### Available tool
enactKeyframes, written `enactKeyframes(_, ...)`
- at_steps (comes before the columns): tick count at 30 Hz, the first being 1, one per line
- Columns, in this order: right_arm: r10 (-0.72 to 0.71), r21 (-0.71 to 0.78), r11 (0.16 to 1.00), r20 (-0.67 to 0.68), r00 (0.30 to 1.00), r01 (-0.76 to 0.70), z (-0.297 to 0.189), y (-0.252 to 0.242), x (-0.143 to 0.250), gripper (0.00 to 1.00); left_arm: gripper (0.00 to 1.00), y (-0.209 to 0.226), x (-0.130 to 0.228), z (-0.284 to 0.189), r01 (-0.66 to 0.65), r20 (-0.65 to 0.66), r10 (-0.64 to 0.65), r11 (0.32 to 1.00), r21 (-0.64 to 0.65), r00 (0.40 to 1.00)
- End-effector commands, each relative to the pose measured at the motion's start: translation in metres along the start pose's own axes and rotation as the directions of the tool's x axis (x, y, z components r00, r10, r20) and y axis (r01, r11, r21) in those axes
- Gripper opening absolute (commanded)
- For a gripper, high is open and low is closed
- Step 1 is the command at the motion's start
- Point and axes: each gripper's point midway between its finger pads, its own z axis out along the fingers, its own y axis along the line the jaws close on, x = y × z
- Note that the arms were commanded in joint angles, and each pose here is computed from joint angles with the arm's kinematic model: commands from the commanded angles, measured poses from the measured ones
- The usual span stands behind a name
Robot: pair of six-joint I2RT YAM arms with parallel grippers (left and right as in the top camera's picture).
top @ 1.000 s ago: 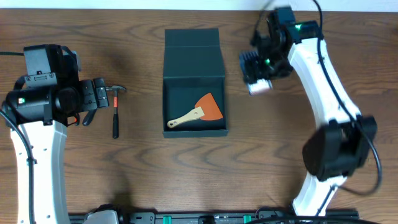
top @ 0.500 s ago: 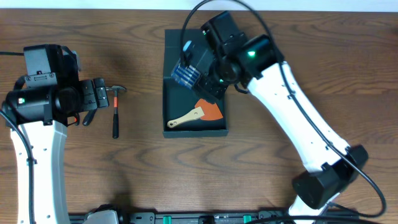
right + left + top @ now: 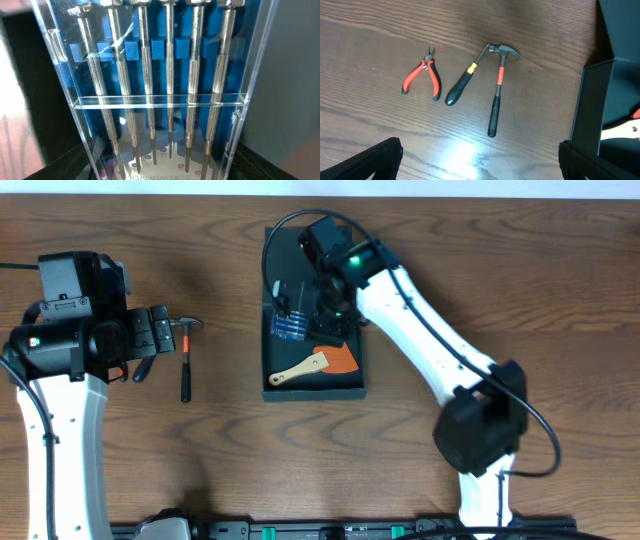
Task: Pack container
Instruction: 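Lower the screwdriver case into the box and open the right gripper, then withdraw the right arm to the upper right corner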
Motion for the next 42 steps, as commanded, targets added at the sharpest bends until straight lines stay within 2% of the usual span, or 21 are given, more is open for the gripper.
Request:
enactKeyframes(1,-0.036,-0.071,0.997,-0.034,0.999,0.033,0.031,0.008,0.005,0.01,0.98,0.004,-0.003,-0.002,-0.011,0.007,0.011,1.0,-0.015,1.0)
enactKeyframes(10,-0.028,-0.114,0.993,-0.068,0.997,0.02,0.074,0.007,0.012,0.01,0.98,0.004,-0.003,-0.002,-0.011,0.007,0.011,1.0,-0.015,1.0)
enactKeyframes(14,-0.031,-0.121,0.992,-0.069,0.997,0.022,0.079,0.009,0.012,0.17,0.98,0.004,-0.003,-0.002,-0.011,0.007,0.011,1.0,-0.015,1.0)
enactKeyframes(15,-0.031,-0.121,0.992,-0.069,0.997,0.023,0.079,0.009,0.011,0.36,0.98,0.004,-0.004,-0.002,-0.011,0.007,0.011,1.0,-0.015,1.0)
enactKeyframes(16,-0.026,-0.119,0.993,-0.07,0.997,0.018,0.079,0.01,0.011,0.96,0.98,0.004,-0.003,-0.002,-0.011,0.007,0.011,1.0,-0.015,1.0)
enactKeyframes(17,-0.002,-0.111,0.994,-0.075,0.997,-0.006,0.077,0.009,0.01,0.99,0.98,0.004,-0.003,-0.002,-0.011,0.007,0.011,1.0,-0.015,1.0)
enactKeyframes(23,0.148,-0.084,0.985,-0.07,0.986,-0.154,0.054,0.013,-0.001,0.99,0.98,0.004,-0.003,-0.002,-0.011,0.007,0.011,1.0,-0.015,1.0)
enactKeyframes(30,0.326,-0.015,0.945,0.028,0.945,-0.326,-0.028,0.012,-0.023,0.99,0.98,0.003,-0.004,-0.002,-0.005,0.01,0.005,1.0,-0.009,1.0)
enactKeyframes(32,0.348,0.015,0.937,0.088,0.933,-0.35,-0.061,0.007,-0.026,0.99,0.98,-0.002,-0.008,-0.002,0.018,0.026,-0.019,1.0,0.021,0.999)
enactKeyframes(36,0.371,0.09,0.913,0.217,0.903,-0.397,-0.124,-0.01,-0.018,0.99,0.98,-0.029,-0.018,-0.005,0.092,0.047,-0.102,0.979,0.181,0.994)
enactKeyframes(39,0.472,0.129,0.842,0.299,0.83,-0.525,-0.166,-0.031,0.011,0.99,0.98,-0.046,-0.017,-0.009,0.138,0.018,-0.149,0.95,0.28,0.989)
enactKeyframes(42,0.618,0.144,0.702,0.364,0.697,-0.697,-0.199,-0.059,0.059,0.99,0.98,-0.055,-0.013,-0.012,0.138,-0.004,-0.145,0.934,0.328,0.989)
